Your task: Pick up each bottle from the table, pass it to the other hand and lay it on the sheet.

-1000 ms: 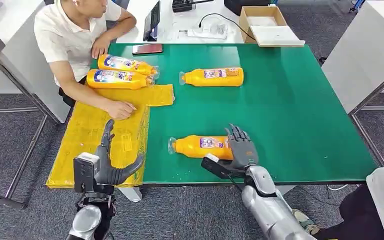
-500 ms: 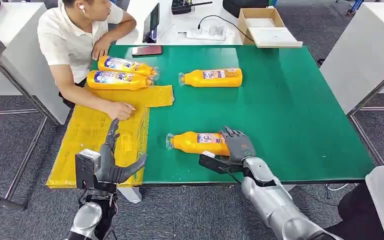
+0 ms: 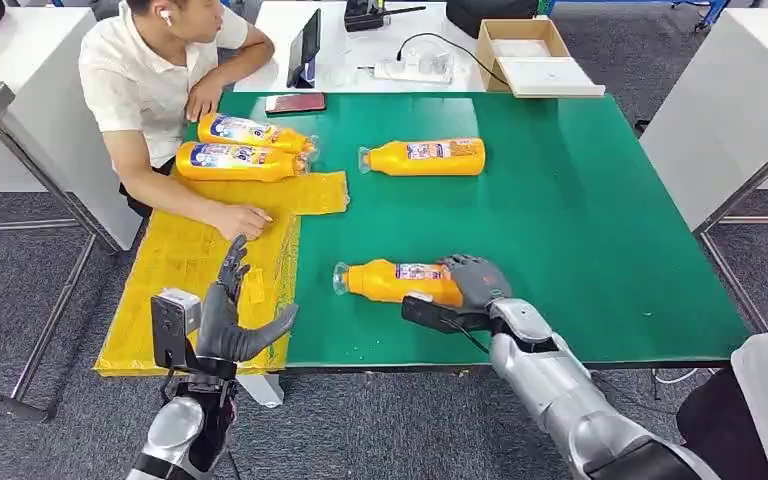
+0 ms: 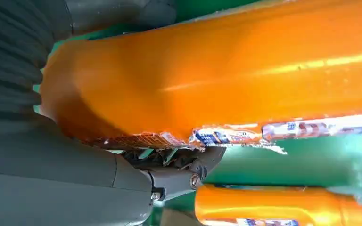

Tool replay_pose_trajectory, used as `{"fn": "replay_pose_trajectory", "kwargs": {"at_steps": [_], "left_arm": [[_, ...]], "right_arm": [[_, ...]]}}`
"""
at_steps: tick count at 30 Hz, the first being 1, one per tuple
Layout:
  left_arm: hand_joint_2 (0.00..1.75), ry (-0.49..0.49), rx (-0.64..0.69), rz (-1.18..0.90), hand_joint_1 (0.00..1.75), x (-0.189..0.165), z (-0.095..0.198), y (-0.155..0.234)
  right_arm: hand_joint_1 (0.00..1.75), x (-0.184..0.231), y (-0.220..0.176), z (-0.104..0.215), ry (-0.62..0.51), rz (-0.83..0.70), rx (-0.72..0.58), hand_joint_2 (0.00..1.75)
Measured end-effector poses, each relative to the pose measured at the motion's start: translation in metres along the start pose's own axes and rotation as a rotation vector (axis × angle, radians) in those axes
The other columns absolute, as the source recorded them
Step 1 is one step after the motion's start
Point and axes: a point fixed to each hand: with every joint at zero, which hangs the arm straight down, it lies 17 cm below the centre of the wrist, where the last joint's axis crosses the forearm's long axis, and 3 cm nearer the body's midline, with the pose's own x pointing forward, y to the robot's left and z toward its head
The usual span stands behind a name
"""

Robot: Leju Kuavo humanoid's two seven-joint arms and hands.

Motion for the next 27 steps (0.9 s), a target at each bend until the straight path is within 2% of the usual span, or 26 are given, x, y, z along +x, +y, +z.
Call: {"fn": "replay_pose_trajectory", "kwargs": {"at_steps": [4, 7, 12, 14, 17, 19, 25, 27], "left_arm": [[1.75, -0.013, 0.046, 0.017, 0.0, 0.002, -0.001, 0.009], [1.75, -0.039, 0.163, -0.014, 0.0, 0.005, -0.001, 0.031], [1.75, -0.026, 0.255, 0.0, 0.0, 0.0, 0.006, 0.045], [1.75, 0.01, 0.266, 0.048, 0.0, -0.009, 0.009, 0.045], [1.75, 0.05, 0.217, 0.102, 0.0, -0.021, 0.017, 0.03], [1.75, 0.046, 0.154, 0.119, 0.0, -0.022, 0.022, 0.012], [1.75, -0.017, -0.136, 0.161, 0.0, -0.004, 0.043, -0.062], [1.75, -0.033, -0.169, 0.169, 0.0, 0.002, 0.046, -0.071]], "right_arm": [[1.75, 0.03, -0.012, 0.006, -0.144, -0.213, -0.114, 1.75], [1.75, 0.065, -0.022, 0.022, -0.256, -0.346, -0.252, 1.75], [1.71, 0.112, -0.061, 0.048, -0.378, -0.428, -0.44, 1.75], [1.54, 0.126, -0.081, 0.065, -0.428, -0.43, -0.545, 1.75], [1.41, 0.146, -0.104, 0.087, -0.488, -0.41, -0.666, 1.75], [1.43, 0.161, -0.111, 0.098, -0.528, -0.403, -0.694, 1.75], [1.5, 0.195, -0.095, 0.104, -0.6, -0.427, -0.629, 1.75], [1.5, 0.2, -0.09, 0.104, -0.611, -0.432, -0.612, 1.75]]}}
